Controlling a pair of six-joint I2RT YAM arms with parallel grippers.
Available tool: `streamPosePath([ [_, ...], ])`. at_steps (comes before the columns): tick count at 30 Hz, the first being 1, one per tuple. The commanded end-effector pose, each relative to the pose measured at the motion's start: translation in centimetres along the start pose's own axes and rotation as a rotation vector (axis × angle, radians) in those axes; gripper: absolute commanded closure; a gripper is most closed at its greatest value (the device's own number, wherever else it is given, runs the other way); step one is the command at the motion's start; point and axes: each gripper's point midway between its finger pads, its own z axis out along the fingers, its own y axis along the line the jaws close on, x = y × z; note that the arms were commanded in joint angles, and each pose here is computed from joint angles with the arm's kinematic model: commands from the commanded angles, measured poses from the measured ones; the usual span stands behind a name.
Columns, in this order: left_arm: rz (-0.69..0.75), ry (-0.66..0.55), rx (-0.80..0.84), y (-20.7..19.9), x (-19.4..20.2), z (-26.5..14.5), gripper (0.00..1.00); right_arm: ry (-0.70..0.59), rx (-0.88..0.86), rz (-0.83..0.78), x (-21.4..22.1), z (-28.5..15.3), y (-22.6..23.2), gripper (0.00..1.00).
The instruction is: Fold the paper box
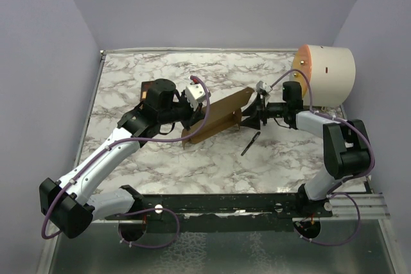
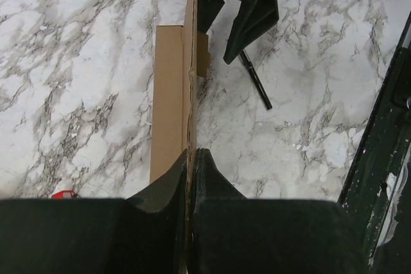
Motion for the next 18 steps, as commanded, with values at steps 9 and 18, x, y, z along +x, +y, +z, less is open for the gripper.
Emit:
streamPosePath([
  [9,-0.013,0.025,0.014,-0.3,0.7,0.0,1.0,0.005,-0.029,-0.125,-2.6,-2.5,0.1,0.38],
  [18,-0.011,0.026,0.015,-0.4,0.6,-0.1,1.0,-0.042,0.044,-0.201,-5.7,-7.0,-1.5,0.36],
])
